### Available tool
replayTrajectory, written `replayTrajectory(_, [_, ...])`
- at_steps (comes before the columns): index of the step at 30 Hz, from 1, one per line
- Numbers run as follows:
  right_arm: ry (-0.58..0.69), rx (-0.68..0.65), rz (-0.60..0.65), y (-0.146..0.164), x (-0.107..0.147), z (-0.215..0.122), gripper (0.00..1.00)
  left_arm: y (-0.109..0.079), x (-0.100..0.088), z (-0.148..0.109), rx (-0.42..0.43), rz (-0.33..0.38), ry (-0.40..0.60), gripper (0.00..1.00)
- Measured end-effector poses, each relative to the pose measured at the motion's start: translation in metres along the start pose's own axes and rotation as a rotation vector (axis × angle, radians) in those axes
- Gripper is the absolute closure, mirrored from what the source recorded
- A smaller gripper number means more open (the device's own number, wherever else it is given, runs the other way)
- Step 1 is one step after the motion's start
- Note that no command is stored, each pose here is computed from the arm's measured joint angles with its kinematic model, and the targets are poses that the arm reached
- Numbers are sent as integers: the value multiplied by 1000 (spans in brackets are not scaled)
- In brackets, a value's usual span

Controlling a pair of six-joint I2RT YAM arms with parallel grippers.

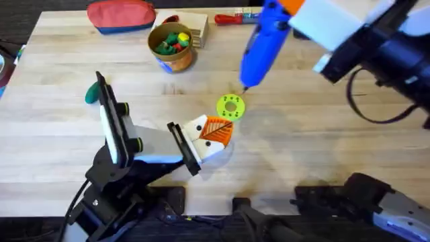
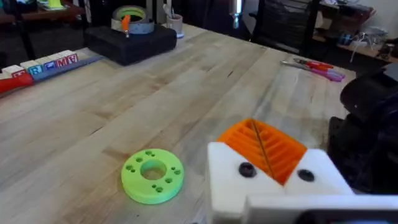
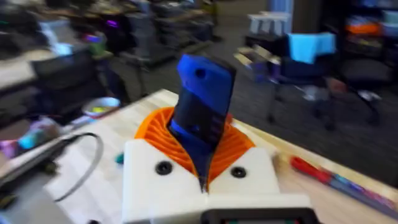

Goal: Pick up the gripper from the table and insert it into the empty holder that is missing its gripper. Then pick up a screw, insert it into the mounting hole, and use the screwdriver to tighten it. Finally, clean up the table by picking up the vegetable and placing it into the bucket.

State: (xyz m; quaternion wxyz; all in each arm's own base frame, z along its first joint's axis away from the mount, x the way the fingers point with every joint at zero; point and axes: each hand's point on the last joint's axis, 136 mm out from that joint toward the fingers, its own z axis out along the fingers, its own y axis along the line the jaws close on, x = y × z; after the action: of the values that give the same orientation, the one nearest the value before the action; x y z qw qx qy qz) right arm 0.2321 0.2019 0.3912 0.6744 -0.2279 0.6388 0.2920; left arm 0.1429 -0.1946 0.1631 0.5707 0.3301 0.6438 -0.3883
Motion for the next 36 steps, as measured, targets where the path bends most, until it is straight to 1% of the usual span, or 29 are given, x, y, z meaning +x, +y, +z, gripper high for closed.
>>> replayTrajectory(3, [-42, -109, 1, 34, -8, 6, 996, 0, 0, 0, 0, 0, 0, 992])
replayTrajectory(5, [-50, -158, -5, 49, -8, 8, 996, 0, 0, 0, 0, 0, 0, 992])
replayTrajectory(9, [-28, -218, -17, 69, 6, 13, 996, 0, 0, 0, 0, 0, 0, 992])
replayTrajectory(15, [-9, -278, -15, 91, 28, 26, 996, 0, 0, 0, 0, 0, 0, 992])
replayTrajectory(19, [10, -296, -21, 99, 37, 34, 996, 0, 0, 0, 0, 0, 0, 992])
replayTrajectory(24, [29, -296, -25, 100, 46, 41, 996, 0, 0, 0, 0, 0, 0, 992])
replayTrajectory(36, [48, -295, -24, 101, 54, 48, 996, 0, 0, 0, 0, 0, 0, 992])
